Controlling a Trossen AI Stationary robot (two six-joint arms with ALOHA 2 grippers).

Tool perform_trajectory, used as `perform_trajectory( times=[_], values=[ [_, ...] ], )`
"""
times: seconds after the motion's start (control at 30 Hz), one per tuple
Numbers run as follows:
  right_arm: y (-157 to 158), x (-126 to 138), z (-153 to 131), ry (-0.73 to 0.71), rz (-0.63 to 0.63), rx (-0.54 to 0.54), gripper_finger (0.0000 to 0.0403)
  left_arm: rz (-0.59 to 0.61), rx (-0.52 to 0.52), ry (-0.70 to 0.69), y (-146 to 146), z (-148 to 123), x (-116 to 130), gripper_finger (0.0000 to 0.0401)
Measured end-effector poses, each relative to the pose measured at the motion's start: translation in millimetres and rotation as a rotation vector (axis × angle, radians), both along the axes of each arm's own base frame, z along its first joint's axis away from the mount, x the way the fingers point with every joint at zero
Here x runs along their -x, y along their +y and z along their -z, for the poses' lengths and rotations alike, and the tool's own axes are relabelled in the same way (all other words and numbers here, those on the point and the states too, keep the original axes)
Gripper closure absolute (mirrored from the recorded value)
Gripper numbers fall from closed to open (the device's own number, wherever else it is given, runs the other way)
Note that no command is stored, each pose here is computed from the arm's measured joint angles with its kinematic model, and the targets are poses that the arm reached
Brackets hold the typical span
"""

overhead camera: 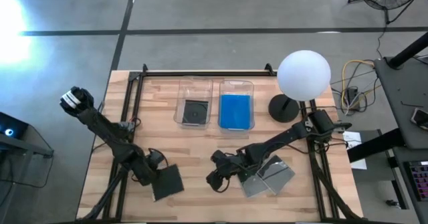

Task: Pick & place jewel cases by type
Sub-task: Put the left black cd case into the left transparent bin

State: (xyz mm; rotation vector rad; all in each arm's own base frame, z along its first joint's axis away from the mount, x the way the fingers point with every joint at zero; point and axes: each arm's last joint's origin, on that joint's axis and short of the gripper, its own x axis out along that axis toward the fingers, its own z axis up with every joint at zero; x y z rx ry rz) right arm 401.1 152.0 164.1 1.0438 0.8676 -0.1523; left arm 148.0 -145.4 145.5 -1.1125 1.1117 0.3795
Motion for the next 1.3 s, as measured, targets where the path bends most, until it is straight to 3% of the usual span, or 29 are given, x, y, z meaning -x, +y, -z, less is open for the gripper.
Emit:
perform_trajectory(
  times=[0.2,0.3,0.37,0.5,0.63,0.73,0.83,1.0,1.3],
  values=[
    [-2,-1,0,-0.007,-0.011,0.016,0.0174,-0.191,-0.095,-0.226,11,-2,-15,0.0256],
    [-5,-2,0,-0.008,-0.003,0.016,0.0174,-0.179,-0.126,-0.288,11,-11,-23,0.0257],
    [-7,-2,0,-0.002,0.014,0.003,0.0174,-0.109,-0.141,-0.260,8,-21,-25,0.0259],
    [-8,-3,0,0.008,0.043,-0.021,0.0174,0.012,-0.178,0.015,6,-38,-17,0.0265],
    [-9,-4,0,0.008,0.046,-0.025,0.0174,0.066,-0.128,0.224,4,-45,-7,0.0266],
    [-10,-4,0,0.014,0.049,-0.040,0.0174,0.042,-0.059,0.271,-2,-42,-2,0.0266],
    [-10,-4,0,0.025,0.047,-0.067,0.0174,-0.031,-0.056,0.305,-4,-35,7,0.0266],
    [-10,-6,1,0.007,0.060,-0.085,0.0174,-0.129,-0.035,0.280,-6,-23,13,0.0266],
    [-6,-12,33,0.061,0.043,-0.110,0.0174,-0.293,0.150,0.080,-6,4,10,0.0265]
  ],
)
